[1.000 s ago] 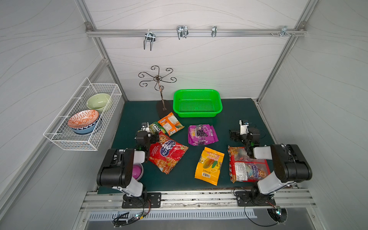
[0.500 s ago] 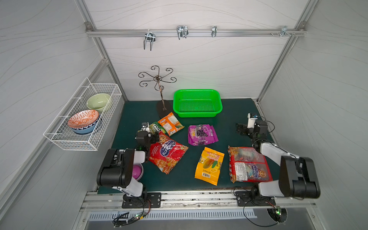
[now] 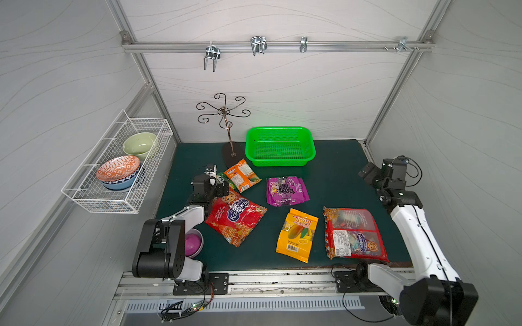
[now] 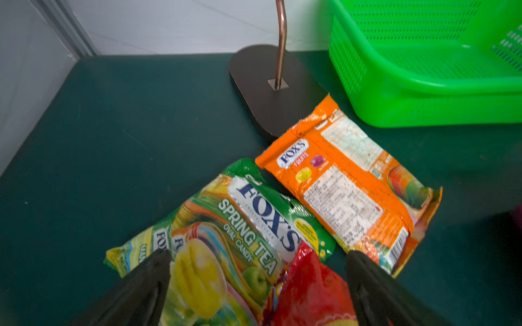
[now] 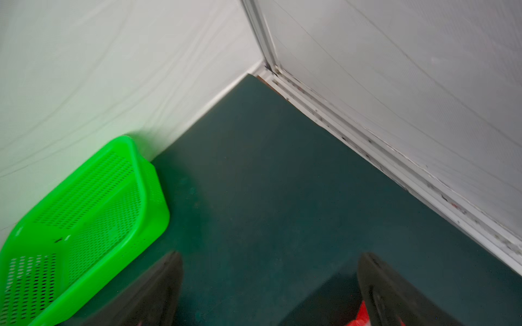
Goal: Put the candies in the basket
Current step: Move the basket to the center of the board.
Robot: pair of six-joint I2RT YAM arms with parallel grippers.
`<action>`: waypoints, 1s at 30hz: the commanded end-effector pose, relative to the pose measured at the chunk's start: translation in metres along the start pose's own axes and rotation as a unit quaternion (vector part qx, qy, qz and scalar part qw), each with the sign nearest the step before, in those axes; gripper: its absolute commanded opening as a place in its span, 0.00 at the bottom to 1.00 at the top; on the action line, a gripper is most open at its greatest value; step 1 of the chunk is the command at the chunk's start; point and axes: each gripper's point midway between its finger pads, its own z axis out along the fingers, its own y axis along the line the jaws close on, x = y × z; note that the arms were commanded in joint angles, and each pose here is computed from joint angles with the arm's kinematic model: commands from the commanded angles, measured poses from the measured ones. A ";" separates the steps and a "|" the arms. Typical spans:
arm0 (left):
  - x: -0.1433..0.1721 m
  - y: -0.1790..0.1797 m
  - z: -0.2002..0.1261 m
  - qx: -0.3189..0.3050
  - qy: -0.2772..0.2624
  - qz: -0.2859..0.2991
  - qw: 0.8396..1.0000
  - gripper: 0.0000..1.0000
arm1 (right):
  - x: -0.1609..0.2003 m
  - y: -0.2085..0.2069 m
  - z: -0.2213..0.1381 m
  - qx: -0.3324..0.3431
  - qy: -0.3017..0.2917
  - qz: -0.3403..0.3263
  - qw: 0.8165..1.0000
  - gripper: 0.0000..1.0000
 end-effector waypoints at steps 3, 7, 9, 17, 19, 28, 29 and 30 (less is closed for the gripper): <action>-0.029 -0.017 -0.016 0.060 0.063 0.050 0.995 0.99 | 0.033 0.037 0.018 -0.050 0.082 -0.018 0.995 0.99; -0.024 -0.051 -0.051 0.171 0.139 0.097 0.971 0.99 | 0.056 0.109 0.021 -0.128 0.117 -0.120 0.977 0.99; -0.021 -0.061 -0.072 0.205 0.158 0.110 0.960 0.99 | 0.070 0.139 0.021 -0.161 0.138 -0.152 0.965 0.99; -0.009 -0.061 -0.125 0.207 0.261 0.076 0.940 0.99 | 0.096 0.202 0.056 -0.176 0.183 -0.179 0.950 0.99; -0.006 -0.059 -0.131 0.197 0.266 0.070 0.941 0.99 | 0.104 0.207 0.072 -0.153 0.210 -0.169 0.951 0.99; 0.007 -0.047 -0.136 0.164 0.281 0.079 0.942 0.99 | 0.132 0.217 0.153 -0.022 0.266 -0.147 0.952 0.98; 0.009 -0.050 -0.138 0.172 0.285 0.080 0.940 0.99 | 0.132 0.211 0.161 0.004 0.269 -0.145 0.952 0.98; 0.010 -0.051 -0.138 0.176 0.285 0.082 0.938 0.99 | 0.132 0.207 0.168 0.023 0.268 -0.142 0.953 0.96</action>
